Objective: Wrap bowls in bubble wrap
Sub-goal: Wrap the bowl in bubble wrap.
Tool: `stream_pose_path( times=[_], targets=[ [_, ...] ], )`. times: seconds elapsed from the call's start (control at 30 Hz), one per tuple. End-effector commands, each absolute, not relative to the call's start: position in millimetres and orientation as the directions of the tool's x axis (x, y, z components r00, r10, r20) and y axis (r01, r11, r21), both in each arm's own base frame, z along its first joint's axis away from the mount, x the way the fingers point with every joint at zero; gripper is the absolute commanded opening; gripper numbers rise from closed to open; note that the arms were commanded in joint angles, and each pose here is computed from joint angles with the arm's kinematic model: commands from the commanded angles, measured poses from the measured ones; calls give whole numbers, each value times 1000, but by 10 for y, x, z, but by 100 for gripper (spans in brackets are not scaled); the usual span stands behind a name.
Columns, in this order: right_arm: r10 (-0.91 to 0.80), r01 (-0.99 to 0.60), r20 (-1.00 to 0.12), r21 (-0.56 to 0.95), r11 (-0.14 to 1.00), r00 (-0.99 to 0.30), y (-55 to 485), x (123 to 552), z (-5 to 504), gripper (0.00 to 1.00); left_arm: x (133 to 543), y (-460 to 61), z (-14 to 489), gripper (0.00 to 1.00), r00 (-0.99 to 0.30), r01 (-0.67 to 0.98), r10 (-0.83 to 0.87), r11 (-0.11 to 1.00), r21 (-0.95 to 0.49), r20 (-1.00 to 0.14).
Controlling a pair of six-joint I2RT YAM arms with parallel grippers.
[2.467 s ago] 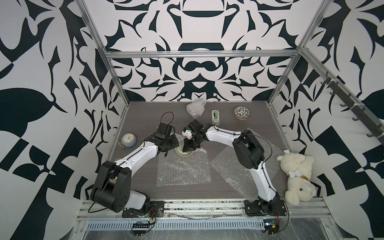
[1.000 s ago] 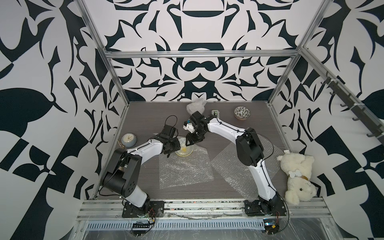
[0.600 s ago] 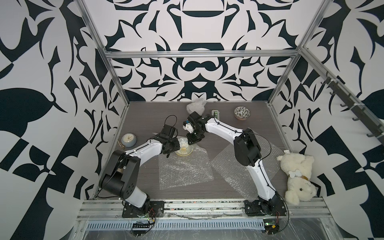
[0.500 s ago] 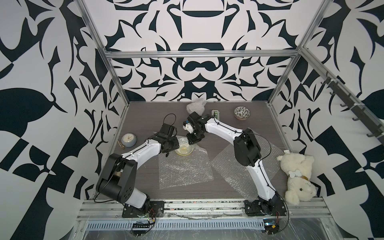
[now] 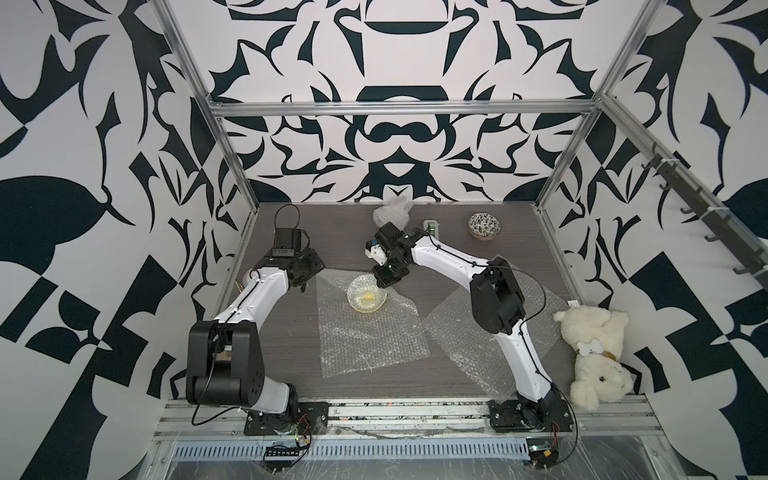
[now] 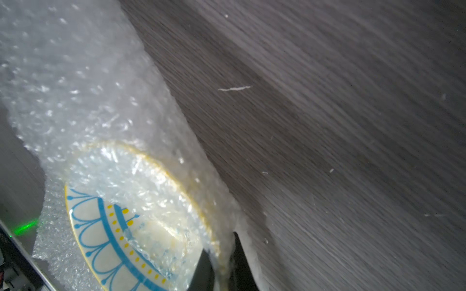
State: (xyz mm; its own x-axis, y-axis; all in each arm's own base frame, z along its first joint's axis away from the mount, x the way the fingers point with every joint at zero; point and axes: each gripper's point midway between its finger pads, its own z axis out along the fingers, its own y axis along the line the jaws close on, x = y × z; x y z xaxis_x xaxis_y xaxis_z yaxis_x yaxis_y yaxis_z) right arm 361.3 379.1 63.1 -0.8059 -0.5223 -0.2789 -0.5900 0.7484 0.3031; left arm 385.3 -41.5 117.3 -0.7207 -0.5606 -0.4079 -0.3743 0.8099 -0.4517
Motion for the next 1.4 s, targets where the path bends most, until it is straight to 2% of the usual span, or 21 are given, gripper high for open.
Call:
stream_pose_path(
  times=[0.0, 0.23, 0.4, 0.5, 0.57, 0.63, 0.73, 0.87, 1.07, 1.37],
  targets=[
    [-509, -592, -325, 259, 763, -798, 3723, 3688, 814, 3, 3861, -373, 1077, 53, -739, -386, -571, 794, -470, -358],
    [-506, -591, -327, 262, 763, -798, 3723, 3684, 828, 3, 4079, -366, 962, 58, -740, -384, -584, 774, -503, -334],
    [-505, -589, -326, 261, 765, -799, 3717, 3679, 832, 3, 4205, -303, 753, 54, -748, -416, -595, 766, -490, -294],
    [-502, -587, -327, 264, 765, -801, 3717, 3676, 842, 3, 4313, -287, 742, 43, -743, -406, -596, 763, -503, -304],
    [-500, -586, -327, 266, 766, -802, 3717, 3674, 844, 1, 4377, -291, 774, 28, -743, -389, -588, 768, -510, -320],
    [-497, -581, -323, 268, 768, -806, 3714, 3667, 830, 0, 4416, -289, 789, 18, -747, -377, -578, 775, -507, -328],
    [-486, -571, -321, 273, 774, -813, 3717, 3669, 820, 0, 4418, -316, 773, 8, -761, -366, -565, 780, -508, -319],
    [-458, -544, -316, 284, 790, -831, 3702, 3689, 791, 0, 4370, -341, 837, 1, -762, -352, -561, 777, -522, -323],
    [-391, -480, -307, 318, 817, -868, 3691, 3746, 727, 0, 4242, -489, 1157, 0, -761, -296, -560, 749, -593, -327],
    [-348, -446, -317, 326, 834, -882, 3714, 3851, 708, 0, 3860, -1048, 1565, 0, -822, -183, -512, 652, -736, -249]
  ],
)
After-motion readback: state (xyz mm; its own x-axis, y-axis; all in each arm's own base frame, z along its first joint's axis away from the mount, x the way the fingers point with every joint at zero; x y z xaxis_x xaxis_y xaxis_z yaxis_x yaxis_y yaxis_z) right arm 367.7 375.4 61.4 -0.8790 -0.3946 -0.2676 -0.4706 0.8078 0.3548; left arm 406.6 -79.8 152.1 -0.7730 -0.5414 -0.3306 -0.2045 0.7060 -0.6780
